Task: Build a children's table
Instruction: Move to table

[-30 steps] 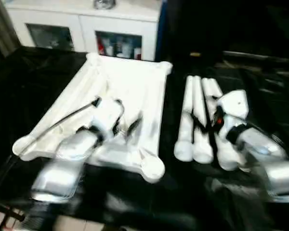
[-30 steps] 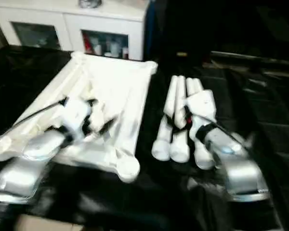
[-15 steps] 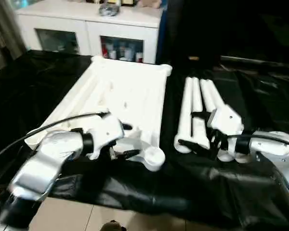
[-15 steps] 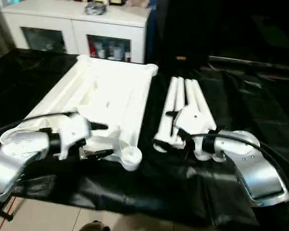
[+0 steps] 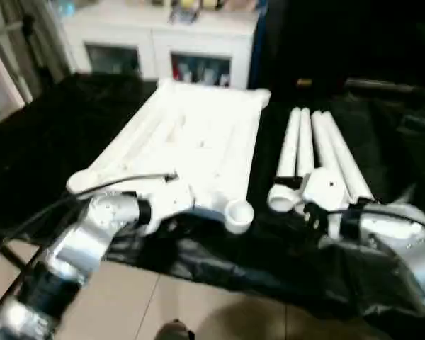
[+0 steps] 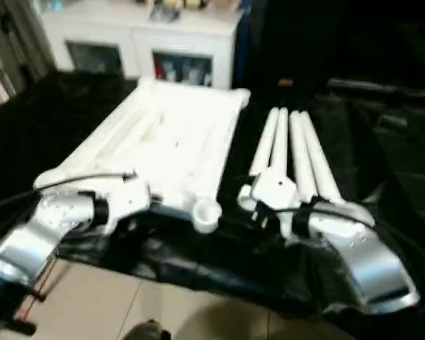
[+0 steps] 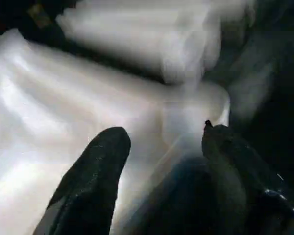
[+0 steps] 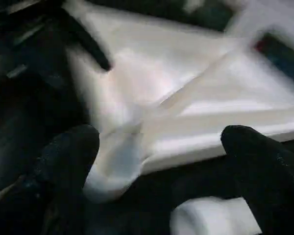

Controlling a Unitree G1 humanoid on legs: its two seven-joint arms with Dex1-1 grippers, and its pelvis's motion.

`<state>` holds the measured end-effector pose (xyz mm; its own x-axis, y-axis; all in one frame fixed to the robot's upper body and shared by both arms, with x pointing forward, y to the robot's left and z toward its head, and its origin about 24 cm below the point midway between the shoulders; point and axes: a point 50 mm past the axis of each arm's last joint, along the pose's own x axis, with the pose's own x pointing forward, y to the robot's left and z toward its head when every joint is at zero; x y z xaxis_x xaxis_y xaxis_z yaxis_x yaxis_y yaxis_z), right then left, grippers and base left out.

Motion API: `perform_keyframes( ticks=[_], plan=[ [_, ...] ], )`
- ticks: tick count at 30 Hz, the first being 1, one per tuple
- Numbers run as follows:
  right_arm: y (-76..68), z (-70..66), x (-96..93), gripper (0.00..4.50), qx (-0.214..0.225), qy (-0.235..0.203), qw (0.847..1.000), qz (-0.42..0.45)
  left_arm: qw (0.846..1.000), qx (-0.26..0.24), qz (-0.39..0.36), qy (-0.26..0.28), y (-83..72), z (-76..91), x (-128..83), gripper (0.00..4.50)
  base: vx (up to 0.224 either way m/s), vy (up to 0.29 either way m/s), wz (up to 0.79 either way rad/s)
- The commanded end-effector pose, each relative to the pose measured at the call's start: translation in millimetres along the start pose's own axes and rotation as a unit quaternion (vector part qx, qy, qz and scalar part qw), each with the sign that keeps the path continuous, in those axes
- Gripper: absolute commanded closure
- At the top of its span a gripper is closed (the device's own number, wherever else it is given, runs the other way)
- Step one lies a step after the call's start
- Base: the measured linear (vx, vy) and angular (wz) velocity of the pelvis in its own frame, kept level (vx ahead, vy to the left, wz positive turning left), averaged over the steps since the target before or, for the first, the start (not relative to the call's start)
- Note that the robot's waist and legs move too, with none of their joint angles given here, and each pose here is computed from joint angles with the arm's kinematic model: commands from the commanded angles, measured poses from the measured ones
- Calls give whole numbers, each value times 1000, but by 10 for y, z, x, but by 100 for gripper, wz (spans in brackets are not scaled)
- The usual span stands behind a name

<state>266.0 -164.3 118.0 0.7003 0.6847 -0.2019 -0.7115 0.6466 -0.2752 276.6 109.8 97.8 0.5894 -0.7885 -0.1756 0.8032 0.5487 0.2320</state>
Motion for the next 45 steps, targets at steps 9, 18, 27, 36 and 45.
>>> perform_keyframes(
  ticks=[9, 18, 27, 36, 45],
  plan=[
    [-150, -373, -101, 0, 201, -7, 928, -315, 949, -33, 312, -44, 230, 55, -129, 167, 0, 0, 0],
    [-193, -339, -37, 0, 202, 3, 920, -337, 928, 20, 371, -27, 318, 79, -159, 167, -13, 188, -53],
    [-207, -285, 2, 0, 174, 3, 931, -320, 915, -27, 402, -27, 268, 26, -105, 167, -37, 19, -47],
    [-192, -219, 78, 0, 126, 6, 949, -288, 904, 0, 426, -25, 295, 43, -161, 167, -65, -72, -4],
    [-84, -218, 158, 0, 121, 10, 959, -256, 897, -7, 442, -20, 307, 29, -196, 167, -41, -133, 60]
  ],
)
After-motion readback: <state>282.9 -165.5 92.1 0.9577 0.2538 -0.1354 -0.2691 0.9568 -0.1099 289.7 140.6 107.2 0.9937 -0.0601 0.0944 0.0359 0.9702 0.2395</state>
